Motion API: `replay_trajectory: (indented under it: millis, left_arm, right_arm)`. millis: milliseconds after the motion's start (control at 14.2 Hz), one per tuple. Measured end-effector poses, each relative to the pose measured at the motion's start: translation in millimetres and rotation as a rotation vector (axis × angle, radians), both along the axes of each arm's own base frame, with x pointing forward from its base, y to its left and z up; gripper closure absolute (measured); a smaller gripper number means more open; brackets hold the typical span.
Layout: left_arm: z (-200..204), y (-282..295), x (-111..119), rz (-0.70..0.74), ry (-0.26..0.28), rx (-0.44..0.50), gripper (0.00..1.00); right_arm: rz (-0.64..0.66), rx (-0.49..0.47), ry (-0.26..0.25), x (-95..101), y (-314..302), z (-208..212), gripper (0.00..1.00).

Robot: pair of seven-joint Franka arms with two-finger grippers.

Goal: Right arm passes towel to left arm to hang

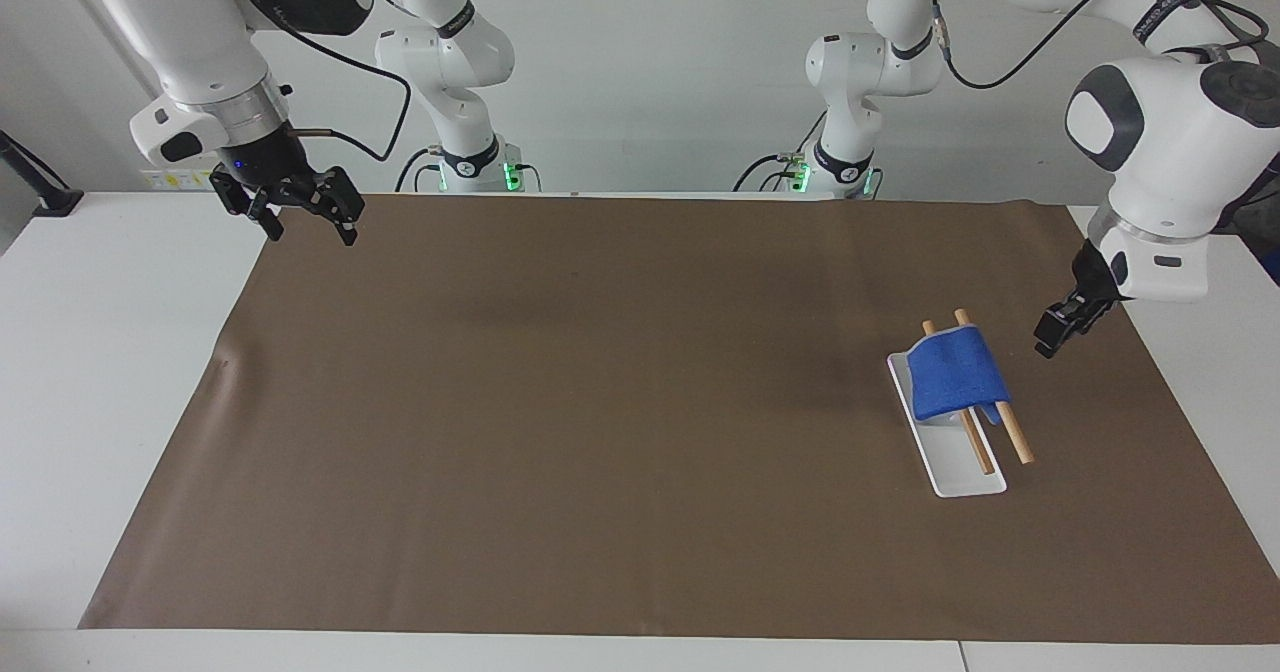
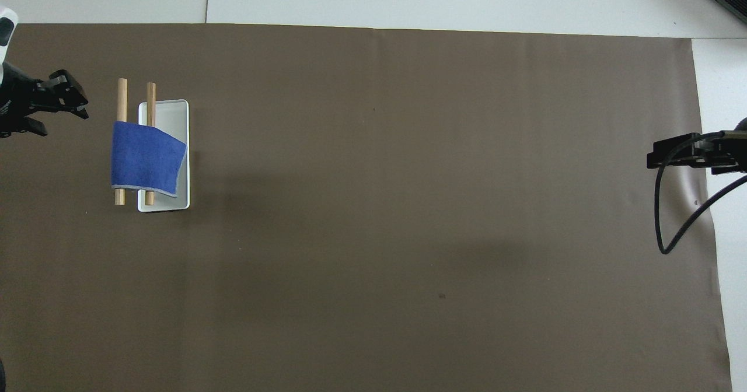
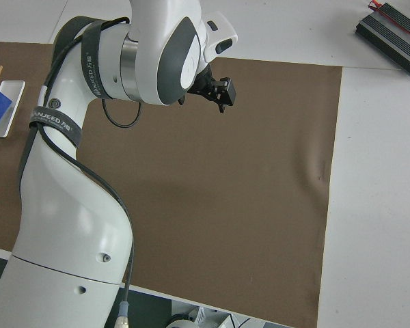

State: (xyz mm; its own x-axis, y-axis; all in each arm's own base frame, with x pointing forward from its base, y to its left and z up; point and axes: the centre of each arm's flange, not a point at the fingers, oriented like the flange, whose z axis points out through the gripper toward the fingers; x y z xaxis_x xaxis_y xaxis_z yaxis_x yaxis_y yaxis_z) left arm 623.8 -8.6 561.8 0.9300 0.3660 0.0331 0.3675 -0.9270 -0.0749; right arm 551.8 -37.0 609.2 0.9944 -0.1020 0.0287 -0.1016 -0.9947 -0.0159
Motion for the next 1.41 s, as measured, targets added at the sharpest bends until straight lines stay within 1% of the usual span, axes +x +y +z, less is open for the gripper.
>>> replay_trajectory:
  millis: [141, 353, 424, 636, 706, 777, 848, 918, 989, 1271, 1413]
  left_arm:
    - [9, -5, -6, -0.042, 0.038, -0.004, 0.34]
    - [33, -15, -22, -0.090, 0.076, -0.014, 0.34]
    - [44, -18, -28, -0.105, 0.082, -0.016, 0.33]
    - [76, -26, -46, -0.137, 0.054, -0.029, 0.31]
    - [83, -30, -51, -0.147, 0.044, -0.035, 0.26]
    - [87, -35, -53, -0.157, 0.036, -0.038, 0.26]
    - [90, -38, -55, -0.165, 0.029, -0.041, 0.21]
    - [92, -41, -56, -0.170, 0.026, -0.042, 0.10]
    - [92, -42, -56, -0.175, 0.025, -0.043, 0.01]
    - [90, -43, -56, -0.280, 0.034, -0.044, 0.00]
    - [90, -43, -56, -0.297, 0.032, -0.044, 0.00]
  right_arm:
    - [0.000, 0.000, 0.000, 0.0, 0, 0, 0.00]
    - [0.000, 0.000, 0.000, 0.0, 0, 0, 0.00]
    - [0.000, 0.000, 0.000, 0.0, 0, 0, 0.00]
    - [0.000, 0.000, 0.000, 0.0, 0, 0, 0.00]
    - [0.000, 0.000, 0.000, 0.0, 0, 0, 0.00]
    - [0.000, 0.000, 0.000, 0.0, 0, 0, 0.00]
    - [0.000, 0.000, 0.000, 0.0, 0, 0, 0.00]
    - [0.000, 0.000, 0.000, 0.0, 0, 0, 0.00]
    - [0.000, 0.000, 0.000, 0.0, 0, 0, 0.00]
    - [0.000, 0.000, 0.000, 0.0, 0, 0, 0.00]
    - [0.000, 0.000, 0.000, 0.0, 0, 0, 0.00]
